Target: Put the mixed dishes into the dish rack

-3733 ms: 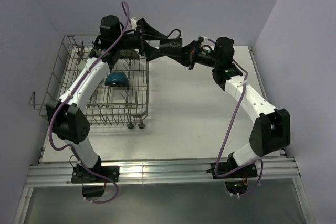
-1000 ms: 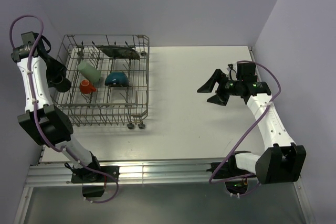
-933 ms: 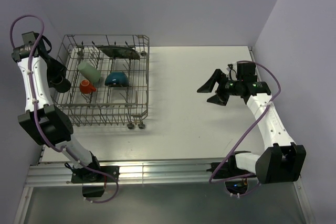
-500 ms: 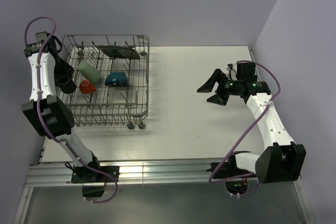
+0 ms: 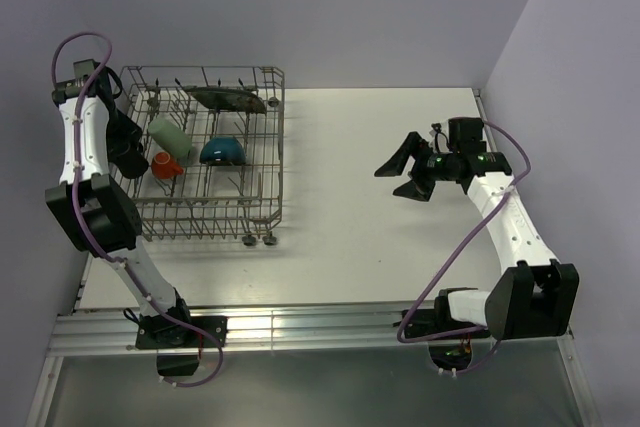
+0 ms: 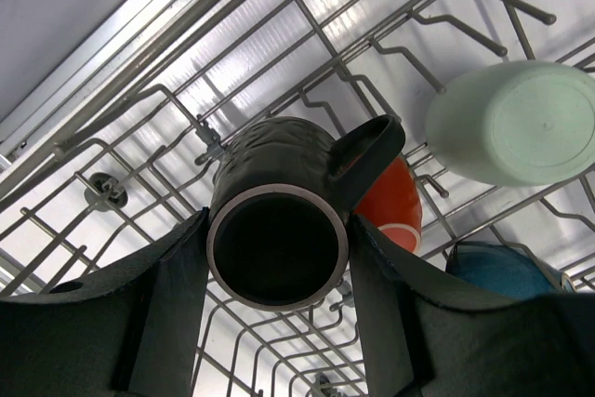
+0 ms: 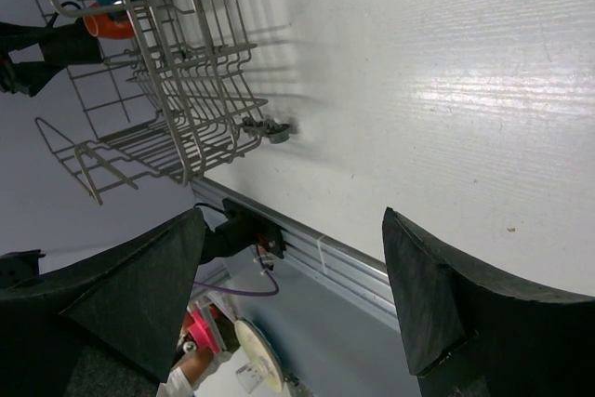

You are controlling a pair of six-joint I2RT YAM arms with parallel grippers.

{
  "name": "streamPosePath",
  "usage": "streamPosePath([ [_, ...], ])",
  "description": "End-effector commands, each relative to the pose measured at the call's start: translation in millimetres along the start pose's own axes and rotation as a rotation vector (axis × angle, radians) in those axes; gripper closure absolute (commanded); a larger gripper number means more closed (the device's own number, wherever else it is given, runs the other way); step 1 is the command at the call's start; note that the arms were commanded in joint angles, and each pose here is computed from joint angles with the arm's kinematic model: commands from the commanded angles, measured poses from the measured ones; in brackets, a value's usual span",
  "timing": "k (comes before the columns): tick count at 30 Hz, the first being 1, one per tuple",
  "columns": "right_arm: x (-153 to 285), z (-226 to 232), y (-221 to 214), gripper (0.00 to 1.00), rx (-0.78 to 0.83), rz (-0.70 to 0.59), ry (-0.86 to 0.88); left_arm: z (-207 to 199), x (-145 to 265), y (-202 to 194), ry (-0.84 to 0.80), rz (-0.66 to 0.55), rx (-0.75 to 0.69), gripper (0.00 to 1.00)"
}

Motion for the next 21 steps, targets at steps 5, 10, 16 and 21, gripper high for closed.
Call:
streamPosePath([
  [5, -0.4, 9.3, 10.8, 0.16, 0.030, -0.013, 0.035, 1.5, 13.3, 18.7, 0.006, -0.100, 0.031, 1.00],
  [10, -2.7, 10.9, 13.9, 0.16, 0.029, -0.008, 0.042, 4.9, 26.7, 18.2, -0.003, -0.110, 0.046, 1.00],
  [16, -3.7, 11.7, 14.9, 0.16, 0.029, -0.003, 0.043, 7.1, 41.1, 22.2, -0.026, -0.153, 0.062, 1.00],
  [21, -3.6, 11.7, 14.4, 0.16, 0.031, 0.000, 0.044, 9.0, 52.0, 26.7, -0.036, -0.186, 0.077, 1.00],
])
Point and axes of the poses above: each gripper's point midway between its finger pads, its own x axis back along the fingers, its own z axis along the line the jaws close on, y = z × x, the point moved 2 cm from there along x, back along the fingers, and after that the axes turned 8 degrees about -x, right-handed, at the moved point
